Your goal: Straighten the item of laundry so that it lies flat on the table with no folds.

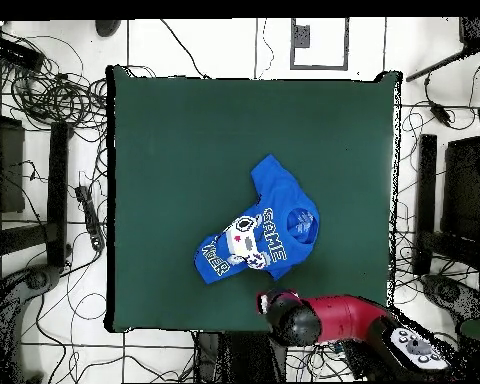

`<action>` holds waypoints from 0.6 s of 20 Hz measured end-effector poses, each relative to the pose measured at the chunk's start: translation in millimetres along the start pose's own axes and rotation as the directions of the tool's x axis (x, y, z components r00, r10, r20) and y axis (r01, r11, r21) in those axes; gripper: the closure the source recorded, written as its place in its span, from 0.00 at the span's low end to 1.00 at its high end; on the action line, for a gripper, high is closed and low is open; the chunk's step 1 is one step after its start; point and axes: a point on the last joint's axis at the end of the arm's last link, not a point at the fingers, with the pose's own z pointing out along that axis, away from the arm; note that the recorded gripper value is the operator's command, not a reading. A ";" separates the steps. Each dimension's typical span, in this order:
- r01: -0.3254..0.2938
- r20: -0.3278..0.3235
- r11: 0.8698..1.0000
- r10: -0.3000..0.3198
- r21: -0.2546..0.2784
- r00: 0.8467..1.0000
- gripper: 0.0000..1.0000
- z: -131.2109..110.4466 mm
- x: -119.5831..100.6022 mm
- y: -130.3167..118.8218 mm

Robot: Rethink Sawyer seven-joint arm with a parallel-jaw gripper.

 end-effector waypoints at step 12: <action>0.003 -0.005 1.000 -0.003 -0.001 1.000 0.00 4.7 -1.0 0.9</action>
